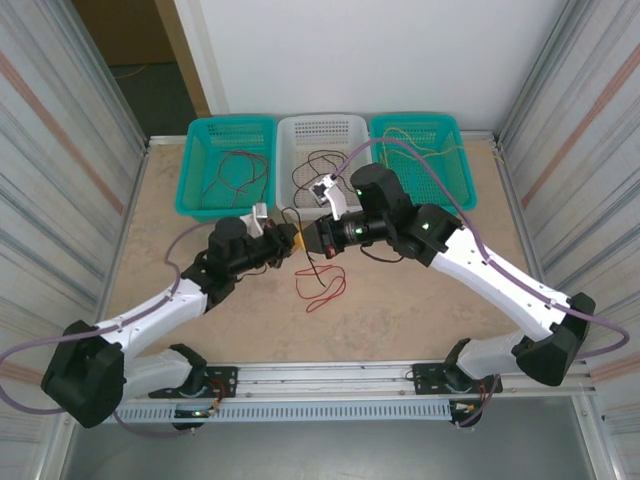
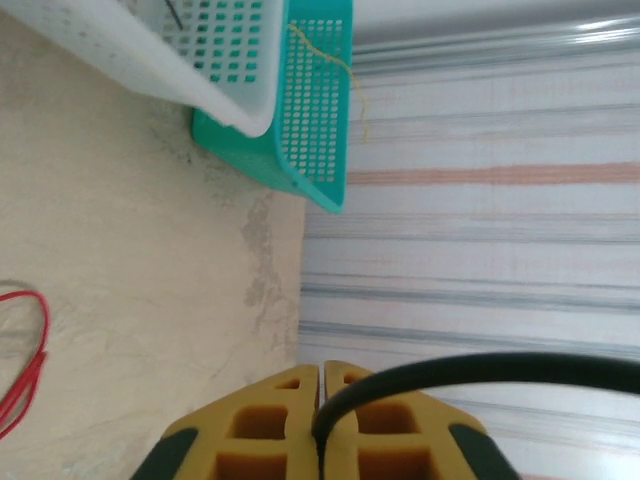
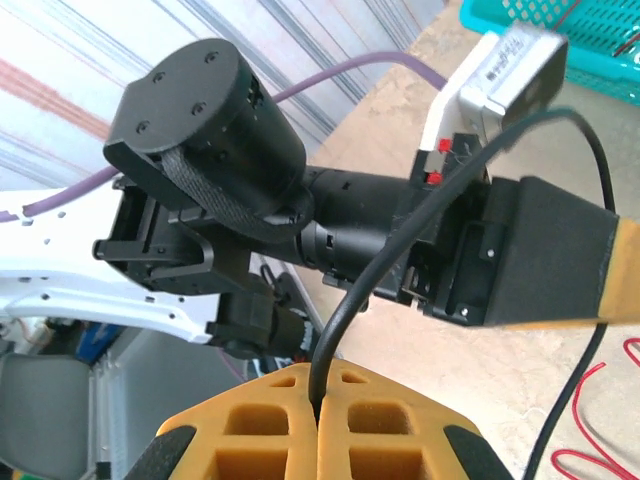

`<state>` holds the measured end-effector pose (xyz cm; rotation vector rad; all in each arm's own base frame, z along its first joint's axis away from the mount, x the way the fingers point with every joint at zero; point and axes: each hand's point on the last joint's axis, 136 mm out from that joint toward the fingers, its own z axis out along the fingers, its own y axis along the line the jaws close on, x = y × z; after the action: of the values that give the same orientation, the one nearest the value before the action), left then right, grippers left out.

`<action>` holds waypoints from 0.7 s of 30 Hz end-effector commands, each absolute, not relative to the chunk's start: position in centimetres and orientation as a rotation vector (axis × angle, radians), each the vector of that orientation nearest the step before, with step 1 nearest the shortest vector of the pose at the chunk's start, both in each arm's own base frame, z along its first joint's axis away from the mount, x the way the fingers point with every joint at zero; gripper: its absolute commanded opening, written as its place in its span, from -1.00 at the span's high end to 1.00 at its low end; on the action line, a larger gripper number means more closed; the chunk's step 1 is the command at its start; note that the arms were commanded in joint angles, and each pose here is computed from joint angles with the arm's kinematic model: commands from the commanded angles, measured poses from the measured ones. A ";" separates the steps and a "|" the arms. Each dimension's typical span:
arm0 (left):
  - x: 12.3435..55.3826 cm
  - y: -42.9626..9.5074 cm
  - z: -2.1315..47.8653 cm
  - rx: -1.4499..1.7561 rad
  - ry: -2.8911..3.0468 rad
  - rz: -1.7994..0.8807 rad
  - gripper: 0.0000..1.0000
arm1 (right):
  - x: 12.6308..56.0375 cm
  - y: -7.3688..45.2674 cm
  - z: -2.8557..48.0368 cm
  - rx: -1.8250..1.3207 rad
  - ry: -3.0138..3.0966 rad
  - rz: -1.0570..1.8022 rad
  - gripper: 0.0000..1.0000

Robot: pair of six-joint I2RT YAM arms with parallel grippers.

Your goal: Untangle the cables

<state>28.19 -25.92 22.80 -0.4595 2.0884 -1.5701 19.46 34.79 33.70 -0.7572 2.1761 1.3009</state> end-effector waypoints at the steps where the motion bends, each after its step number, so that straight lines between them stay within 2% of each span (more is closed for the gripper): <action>1: 28.5 -24.3 25.8 -0.207 2.053 -1.289 1.00 | 19.0 33.4 36.1 -0.697 2.126 1.414 1.00; 8: 27.6 -20.9 28.3 0.315 1.864 -0.322 1.00 | 18.9 30.9 39.3 -0.591 2.125 1.583 1.00; 13: 28.9 -19.1 31.7 0.443 1.633 0.191 1.00 | 17.3 30.0 35.7 -0.634 2.290 1.501 1.00; 17: 29.5 -19.9 35.6 0.516 1.425 0.291 1.00 | 15.7 30.3 30.0 -0.679 2.479 1.423 1.00; 21: 31.0 -19.1 38.0 0.516 1.361 0.356 1.00 | 14.4 30.7 26.8 -0.751 2.591 1.332 1.00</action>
<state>30.11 -21.16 33.10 0.5608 1.4990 0.1935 15.57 31.20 29.46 -0.6869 2.4914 1.4164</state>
